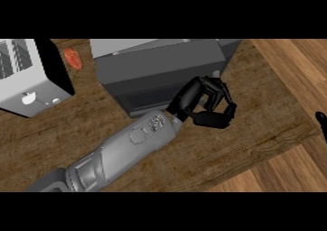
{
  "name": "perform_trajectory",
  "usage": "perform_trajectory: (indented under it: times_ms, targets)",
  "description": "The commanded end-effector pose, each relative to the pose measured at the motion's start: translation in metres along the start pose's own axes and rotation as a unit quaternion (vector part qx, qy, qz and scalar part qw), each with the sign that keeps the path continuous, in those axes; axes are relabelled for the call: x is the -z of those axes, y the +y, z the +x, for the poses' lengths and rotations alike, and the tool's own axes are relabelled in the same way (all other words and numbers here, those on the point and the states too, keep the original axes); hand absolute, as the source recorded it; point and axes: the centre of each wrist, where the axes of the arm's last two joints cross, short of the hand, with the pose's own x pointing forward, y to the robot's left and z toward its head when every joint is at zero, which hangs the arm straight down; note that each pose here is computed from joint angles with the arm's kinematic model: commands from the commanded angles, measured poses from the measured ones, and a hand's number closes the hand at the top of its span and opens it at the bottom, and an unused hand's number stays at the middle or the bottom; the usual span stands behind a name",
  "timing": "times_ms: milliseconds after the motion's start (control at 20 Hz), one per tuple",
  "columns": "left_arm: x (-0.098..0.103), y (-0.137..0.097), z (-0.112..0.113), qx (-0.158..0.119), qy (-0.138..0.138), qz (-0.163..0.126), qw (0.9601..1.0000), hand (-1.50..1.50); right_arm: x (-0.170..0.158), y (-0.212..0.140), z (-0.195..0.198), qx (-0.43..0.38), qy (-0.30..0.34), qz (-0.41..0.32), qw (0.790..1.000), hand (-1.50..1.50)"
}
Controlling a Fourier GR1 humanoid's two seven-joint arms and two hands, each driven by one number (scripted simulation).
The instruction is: Pick up the milk, place it into the microwave and close the microwave
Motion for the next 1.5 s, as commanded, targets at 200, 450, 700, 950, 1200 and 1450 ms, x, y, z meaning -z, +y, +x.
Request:
perform_trajectory:
  times_ms: [200,450,700,950,1200,1450]
  targets:
    - [0.023,0.005,0.017,0.000,-0.006,0.026,0.9997,1.50,0.009,-0.003,0.009,0.005,0.009,0.024,1.000,-1.50]
    - [0.030,0.011,0.018,0.013,-0.002,0.047,0.9988,1.50,0.021,-0.010,0.019,-0.008,-0.004,0.035,0.999,-1.50]
    - [0.029,0.011,0.019,-0.001,-0.009,0.061,0.9981,1.50,0.025,-0.018,0.023,-0.019,0.003,0.035,0.999,-1.50]
    - [0.028,0.010,0.018,-0.011,-0.010,0.076,0.9970,1.50,0.030,-0.024,0.031,-0.028,0.008,0.043,0.999,-1.50]
    - [0.028,0.009,0.019,-0.008,-0.021,0.085,0.9962,1.50,0.035,-0.029,0.035,-0.035,0.007,0.043,0.998,-1.50]
    - [0.029,0.008,0.021,-0.009,-0.023,0.091,0.9956,1.50,0.041,-0.031,0.038,-0.027,0.004,0.053,0.998,-1.50]
